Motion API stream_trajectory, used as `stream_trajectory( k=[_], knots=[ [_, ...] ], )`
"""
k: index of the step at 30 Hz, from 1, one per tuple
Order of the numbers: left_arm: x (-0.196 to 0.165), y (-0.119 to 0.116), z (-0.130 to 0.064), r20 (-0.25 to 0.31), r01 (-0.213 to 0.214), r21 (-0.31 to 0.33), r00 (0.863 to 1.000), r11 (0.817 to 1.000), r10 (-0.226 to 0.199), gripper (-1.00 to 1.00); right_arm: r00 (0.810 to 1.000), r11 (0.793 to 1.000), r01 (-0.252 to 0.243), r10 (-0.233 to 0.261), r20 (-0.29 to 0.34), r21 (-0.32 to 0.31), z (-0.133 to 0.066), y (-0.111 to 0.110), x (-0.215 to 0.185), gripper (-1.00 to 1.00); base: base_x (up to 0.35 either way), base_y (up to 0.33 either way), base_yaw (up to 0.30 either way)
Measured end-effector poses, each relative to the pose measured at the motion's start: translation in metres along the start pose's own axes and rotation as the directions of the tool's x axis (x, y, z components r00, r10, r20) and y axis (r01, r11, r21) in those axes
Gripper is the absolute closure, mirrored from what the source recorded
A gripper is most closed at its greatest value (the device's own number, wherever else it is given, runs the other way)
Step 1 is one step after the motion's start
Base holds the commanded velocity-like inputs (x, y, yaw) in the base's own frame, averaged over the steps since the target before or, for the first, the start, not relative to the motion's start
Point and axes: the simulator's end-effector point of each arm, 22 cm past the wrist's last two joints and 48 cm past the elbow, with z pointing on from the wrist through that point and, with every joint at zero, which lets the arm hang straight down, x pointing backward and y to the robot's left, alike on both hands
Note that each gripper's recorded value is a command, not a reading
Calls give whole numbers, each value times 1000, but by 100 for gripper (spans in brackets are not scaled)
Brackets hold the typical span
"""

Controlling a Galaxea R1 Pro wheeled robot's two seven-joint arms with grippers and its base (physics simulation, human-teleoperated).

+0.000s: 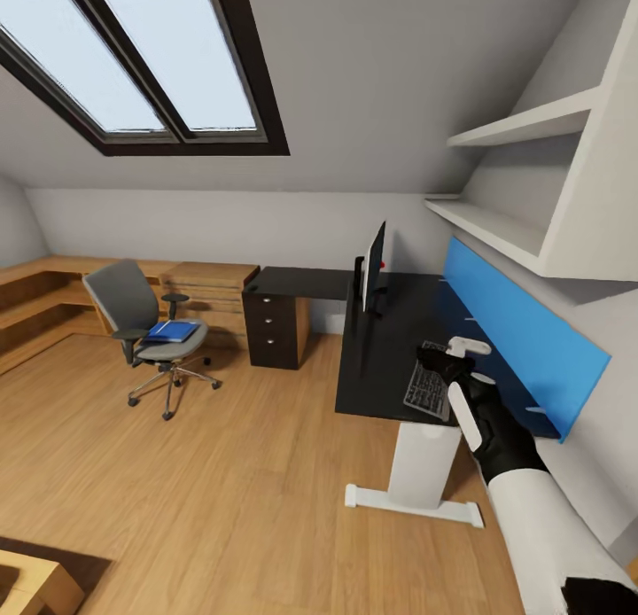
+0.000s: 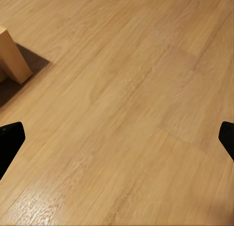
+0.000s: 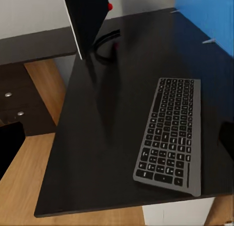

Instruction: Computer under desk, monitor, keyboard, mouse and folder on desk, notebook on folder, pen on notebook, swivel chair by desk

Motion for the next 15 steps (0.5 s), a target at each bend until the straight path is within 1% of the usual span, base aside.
stream_trajectory(
  k=[2, 3, 8, 15],
  knots=[
    [0, -1, 0, 0, 1, 0, 1000, 1000, -1, -100, 1000, 1000, 6, -6, 20, 20, 3, -4, 1, -100, 299, 0, 0],
    [0, -1, 0, -1, 1, 0, 1000, 1000, -1, -100, 1000, 1000, 8, -9, 17, 30, 4, -7, 7, -100, 309, 0, 0],
    [1, -2, -1, -1, 3, 1, 1000, 1000, -3, -100, 999, 997, 20, -17, -46, 70, 13, -20, 59, -100, 321, 0, 0],
    [0, -1, 0, -1, 2, 0, 1000, 1000, -2, -100, 999, 996, 25, -21, -42, 87, 15, -27, 75, -100, 331, 0, 0]
  ],
)
